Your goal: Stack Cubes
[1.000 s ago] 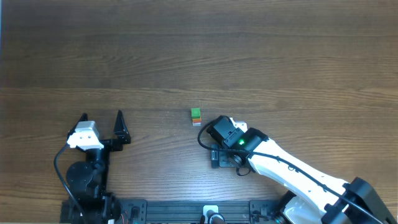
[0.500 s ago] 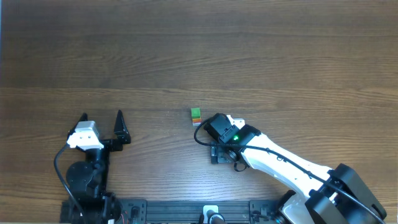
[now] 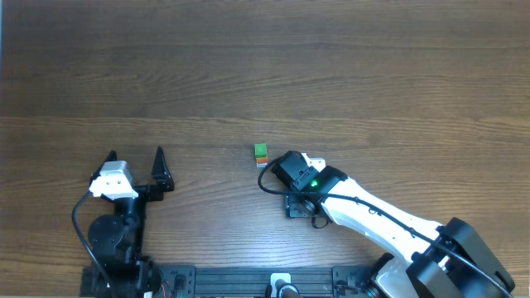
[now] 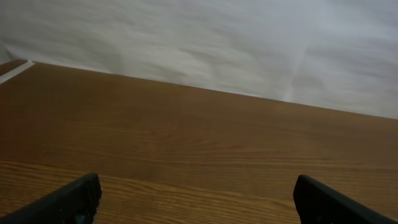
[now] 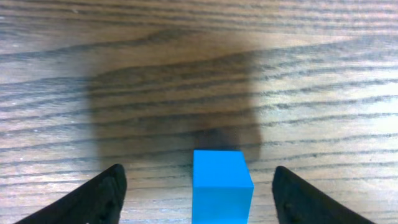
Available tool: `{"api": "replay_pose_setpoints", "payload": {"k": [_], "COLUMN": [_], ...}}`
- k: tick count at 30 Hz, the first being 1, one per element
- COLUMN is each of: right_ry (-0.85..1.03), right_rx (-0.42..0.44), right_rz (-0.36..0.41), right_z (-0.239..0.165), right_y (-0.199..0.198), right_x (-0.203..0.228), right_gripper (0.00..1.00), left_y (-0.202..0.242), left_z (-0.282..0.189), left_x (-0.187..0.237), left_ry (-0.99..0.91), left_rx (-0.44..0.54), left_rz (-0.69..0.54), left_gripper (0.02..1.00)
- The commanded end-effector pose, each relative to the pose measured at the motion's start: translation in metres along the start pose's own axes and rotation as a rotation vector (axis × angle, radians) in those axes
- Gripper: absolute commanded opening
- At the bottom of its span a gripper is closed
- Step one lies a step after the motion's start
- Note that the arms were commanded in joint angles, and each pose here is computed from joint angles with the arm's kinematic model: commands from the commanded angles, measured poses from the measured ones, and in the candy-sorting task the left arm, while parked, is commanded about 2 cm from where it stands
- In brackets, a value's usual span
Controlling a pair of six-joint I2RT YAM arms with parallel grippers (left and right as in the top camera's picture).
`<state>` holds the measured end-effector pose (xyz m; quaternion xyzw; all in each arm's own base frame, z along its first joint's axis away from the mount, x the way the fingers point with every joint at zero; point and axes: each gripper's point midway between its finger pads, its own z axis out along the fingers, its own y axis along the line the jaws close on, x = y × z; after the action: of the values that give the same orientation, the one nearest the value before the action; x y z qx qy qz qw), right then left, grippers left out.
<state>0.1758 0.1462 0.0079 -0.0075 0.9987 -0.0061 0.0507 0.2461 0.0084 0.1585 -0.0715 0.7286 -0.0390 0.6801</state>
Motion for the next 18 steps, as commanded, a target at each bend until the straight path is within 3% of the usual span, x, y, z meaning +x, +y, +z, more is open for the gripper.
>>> {"api": "replay_pose_setpoints", "payload": {"k": [1, 13, 18], "right_ry": [0.031, 0.047, 0.044], "right_rx": [0.016, 0.001, -0.002], "right_rz": [0.017, 0.023, 0.027], "right_z": [0.0074, 0.0093, 0.0105], "right_y": [-0.0069, -0.0048, -0.0046], "right_x": [0.0089, 0.0130, 0.0129], "right_gripper": [0.702, 0.507, 0.478], "left_y": [-0.0003, -0.0003, -0.0003], "left_z": [-0.0001, -0.0001, -0.0001], "left_x": [0.0006, 0.0006, 0.0007], "left_ry": [-0.002, -0.002, -0.002], "left_rx": [0.005, 0.005, 0.005], "left_rz": [0.015, 0.015, 0.015], "left_gripper": [1.000, 1.000, 1.000]}}
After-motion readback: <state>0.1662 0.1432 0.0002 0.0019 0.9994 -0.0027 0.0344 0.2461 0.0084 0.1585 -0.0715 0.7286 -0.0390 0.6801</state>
